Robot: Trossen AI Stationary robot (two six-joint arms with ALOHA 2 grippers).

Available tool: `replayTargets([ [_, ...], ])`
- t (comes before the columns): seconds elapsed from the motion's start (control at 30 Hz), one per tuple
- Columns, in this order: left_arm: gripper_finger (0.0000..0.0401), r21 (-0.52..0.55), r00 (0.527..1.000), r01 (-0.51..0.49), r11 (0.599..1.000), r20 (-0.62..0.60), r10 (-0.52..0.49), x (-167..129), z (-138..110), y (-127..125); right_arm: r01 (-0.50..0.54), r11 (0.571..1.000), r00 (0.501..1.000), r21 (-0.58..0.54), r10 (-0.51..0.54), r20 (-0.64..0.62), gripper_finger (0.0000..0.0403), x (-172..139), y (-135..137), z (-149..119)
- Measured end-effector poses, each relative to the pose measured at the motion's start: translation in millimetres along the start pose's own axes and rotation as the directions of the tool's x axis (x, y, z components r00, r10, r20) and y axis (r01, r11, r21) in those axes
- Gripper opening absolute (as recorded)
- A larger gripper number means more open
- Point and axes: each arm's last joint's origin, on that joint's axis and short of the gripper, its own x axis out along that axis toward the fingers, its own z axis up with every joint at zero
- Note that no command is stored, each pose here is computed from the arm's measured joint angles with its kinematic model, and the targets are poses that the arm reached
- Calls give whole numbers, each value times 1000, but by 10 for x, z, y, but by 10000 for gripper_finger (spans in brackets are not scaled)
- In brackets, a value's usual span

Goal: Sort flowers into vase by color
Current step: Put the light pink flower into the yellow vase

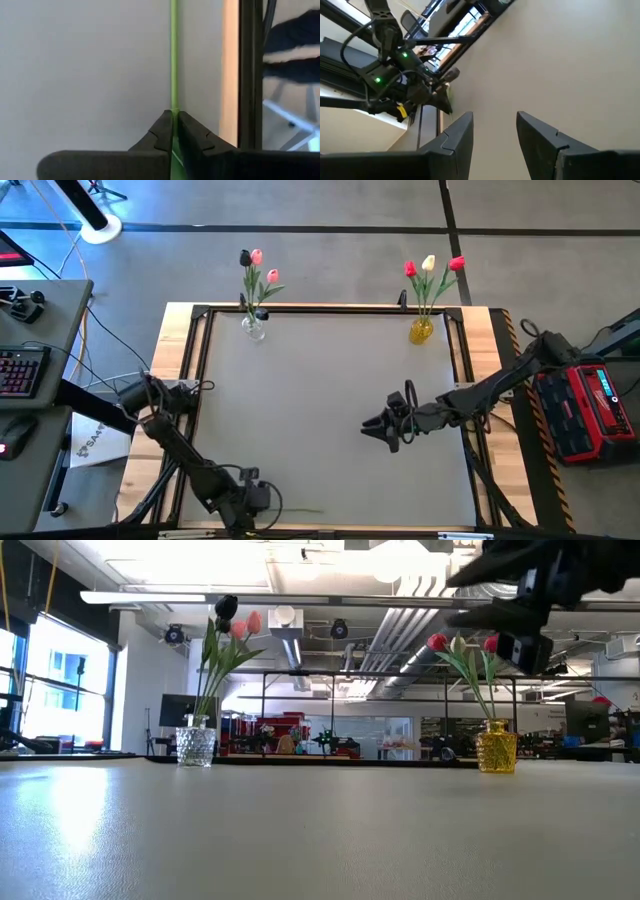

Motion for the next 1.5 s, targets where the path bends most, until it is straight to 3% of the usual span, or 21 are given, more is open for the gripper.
replayTargets([
  [0.13,3,125,997,-57,991,-48,63,-121,163,-23,-19,1000,1000,-4,19,12,139,9,72,52],
  [0.23,1,262,984,-153,953,-45,171,-286,362,15,-41,999,999,19,41,-7,139,21,89,77],
  [0.4,1,516,938,-306,800,20,346,-439,736,236,-87,993,990,79,95,-103,139,70,46,96],
  [0.57,0,694,911,-330,640,56,409,-475,1115,562,-168,979,971,114,184,-155,146,159,-15,190],
  [0.67,0,758,894,-328,564,55,445,-488,1277,795,-187,974,965,126,206,-162,155,228,-105,281],
  [0.8,0,784,887,-344,517,91,453,-554,1524,1111,-172,979,962,110,191,-194,167,324,-280,369],
  [0.97,0,764,876,-440,471,251,412,-684,1874,1428,-174,984,954,34,177,-243,176,457,-525,439],
  [1.07,0,779,859,-482,401,331,391,-726,2028,1561,-199,980,948,-3,191,-253,177,524,-651,488],
  [1.17,0,809,844,-497,313,367,391,-746,2103,1652,-203,979,944,13,199,-263,177,564,-779,545],
  [1.27,0,832,835,-495,251,376,402,-762,2144,1747,-186,982,954,23,186,-237,177,569,-874,624],
  [1.4,0,841,825,-494,221,374,423,-782,2182,1878,-166,984,967,64,175,-185,177,548,-988,764],
  [1.5,0,845,820,-494,205,374,434,-798,2208,1969,-233,971,959,61,240,-153,177,518,-1025,885],
])
